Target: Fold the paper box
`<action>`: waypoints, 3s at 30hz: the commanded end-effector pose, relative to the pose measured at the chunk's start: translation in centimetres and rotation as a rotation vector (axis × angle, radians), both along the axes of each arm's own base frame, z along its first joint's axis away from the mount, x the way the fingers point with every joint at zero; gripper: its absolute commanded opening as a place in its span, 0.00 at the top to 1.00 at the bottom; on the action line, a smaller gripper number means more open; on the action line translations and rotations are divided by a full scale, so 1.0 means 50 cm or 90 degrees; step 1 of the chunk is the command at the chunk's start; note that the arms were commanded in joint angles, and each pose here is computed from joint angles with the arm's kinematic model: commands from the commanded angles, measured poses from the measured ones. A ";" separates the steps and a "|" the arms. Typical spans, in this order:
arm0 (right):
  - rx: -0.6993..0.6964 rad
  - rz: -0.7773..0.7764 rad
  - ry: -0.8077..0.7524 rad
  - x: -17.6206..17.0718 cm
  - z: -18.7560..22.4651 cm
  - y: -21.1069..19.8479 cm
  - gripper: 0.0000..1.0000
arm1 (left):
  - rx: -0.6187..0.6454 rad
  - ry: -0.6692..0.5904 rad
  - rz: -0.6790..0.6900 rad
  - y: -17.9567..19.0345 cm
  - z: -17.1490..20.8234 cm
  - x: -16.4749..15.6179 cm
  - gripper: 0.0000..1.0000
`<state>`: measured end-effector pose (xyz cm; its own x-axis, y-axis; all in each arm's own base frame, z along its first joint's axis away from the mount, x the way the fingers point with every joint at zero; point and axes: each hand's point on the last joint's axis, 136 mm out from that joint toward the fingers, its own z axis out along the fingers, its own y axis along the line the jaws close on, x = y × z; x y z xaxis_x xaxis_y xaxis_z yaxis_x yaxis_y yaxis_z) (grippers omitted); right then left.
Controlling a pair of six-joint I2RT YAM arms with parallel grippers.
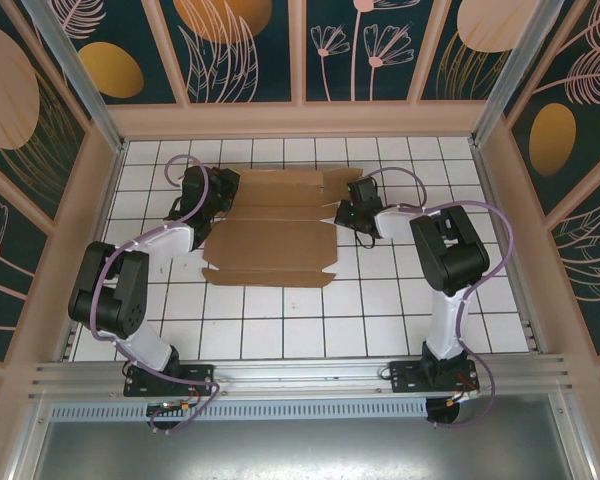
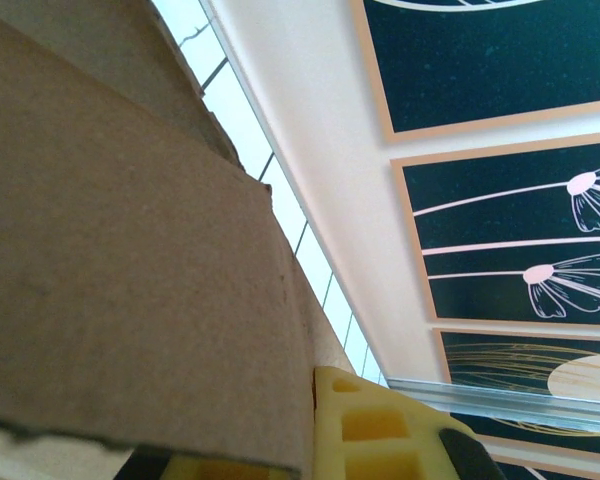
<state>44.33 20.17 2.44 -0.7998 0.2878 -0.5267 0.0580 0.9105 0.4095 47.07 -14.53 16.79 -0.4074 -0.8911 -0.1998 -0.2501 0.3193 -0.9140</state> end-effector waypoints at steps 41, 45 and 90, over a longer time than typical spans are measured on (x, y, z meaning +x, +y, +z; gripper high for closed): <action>-0.085 0.092 -0.284 0.077 0.216 -0.184 0.74 | 0.048 0.125 -0.013 0.004 -0.087 0.011 1.00; -0.081 0.172 -0.247 0.123 0.168 -0.141 0.72 | 0.048 0.120 -0.018 0.004 -0.087 0.008 1.00; -0.128 0.508 -0.381 -0.009 0.188 0.159 0.52 | 0.027 0.121 -0.065 -0.010 -0.106 -0.026 1.00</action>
